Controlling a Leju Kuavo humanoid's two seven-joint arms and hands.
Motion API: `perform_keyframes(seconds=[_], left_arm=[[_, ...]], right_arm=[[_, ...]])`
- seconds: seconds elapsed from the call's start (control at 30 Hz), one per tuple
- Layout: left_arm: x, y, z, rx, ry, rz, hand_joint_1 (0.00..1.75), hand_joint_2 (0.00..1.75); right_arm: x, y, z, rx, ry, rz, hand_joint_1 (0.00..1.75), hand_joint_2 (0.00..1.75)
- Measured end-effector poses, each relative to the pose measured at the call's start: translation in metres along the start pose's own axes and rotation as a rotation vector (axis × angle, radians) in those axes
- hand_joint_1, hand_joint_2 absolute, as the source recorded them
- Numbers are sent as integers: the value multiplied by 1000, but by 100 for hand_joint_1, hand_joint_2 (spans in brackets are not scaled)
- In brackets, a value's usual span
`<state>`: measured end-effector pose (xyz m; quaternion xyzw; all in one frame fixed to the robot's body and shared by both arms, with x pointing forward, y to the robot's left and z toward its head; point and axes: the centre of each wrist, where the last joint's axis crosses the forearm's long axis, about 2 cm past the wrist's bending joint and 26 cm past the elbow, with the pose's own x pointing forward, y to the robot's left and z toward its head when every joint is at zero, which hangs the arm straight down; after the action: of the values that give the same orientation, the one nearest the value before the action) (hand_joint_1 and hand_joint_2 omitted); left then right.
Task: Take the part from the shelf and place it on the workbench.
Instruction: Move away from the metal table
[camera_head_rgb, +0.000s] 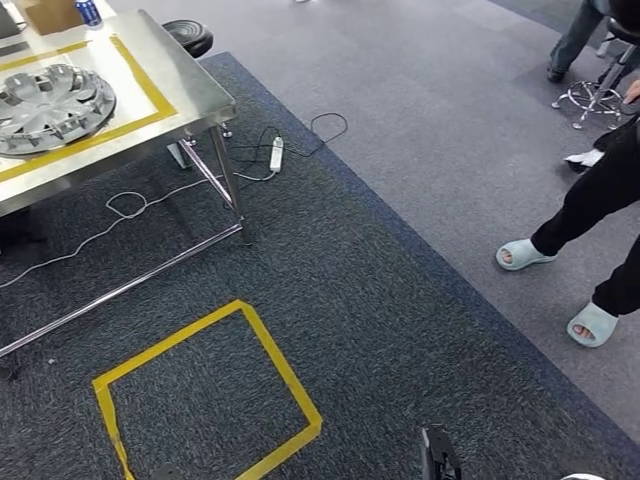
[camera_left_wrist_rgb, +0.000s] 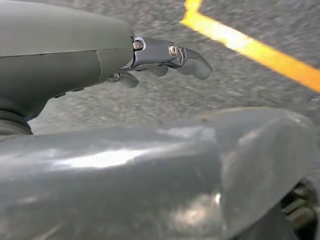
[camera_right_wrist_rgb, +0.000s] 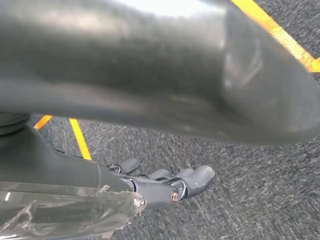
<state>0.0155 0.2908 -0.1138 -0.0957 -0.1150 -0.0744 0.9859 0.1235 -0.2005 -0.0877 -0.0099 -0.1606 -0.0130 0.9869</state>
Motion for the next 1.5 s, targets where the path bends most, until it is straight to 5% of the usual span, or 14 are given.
perform_keyframes(seconds=[0.97, 1.23, 1.5], left_arm=[[-4, -4, 0, 2, -25, 16, 0, 0], [-8, -9, 0, 44, -45, 44, 0, 0], [-10, 2, 2, 78, -105, 56, 0, 0]], right_arm=[[-3, -3, 0, 11, 20, 38, 0, 0], [-23, -3, 1, 40, -3, 138, 0, 0], [-75, -25, 5, 88, -11, 197, 0, 0]])
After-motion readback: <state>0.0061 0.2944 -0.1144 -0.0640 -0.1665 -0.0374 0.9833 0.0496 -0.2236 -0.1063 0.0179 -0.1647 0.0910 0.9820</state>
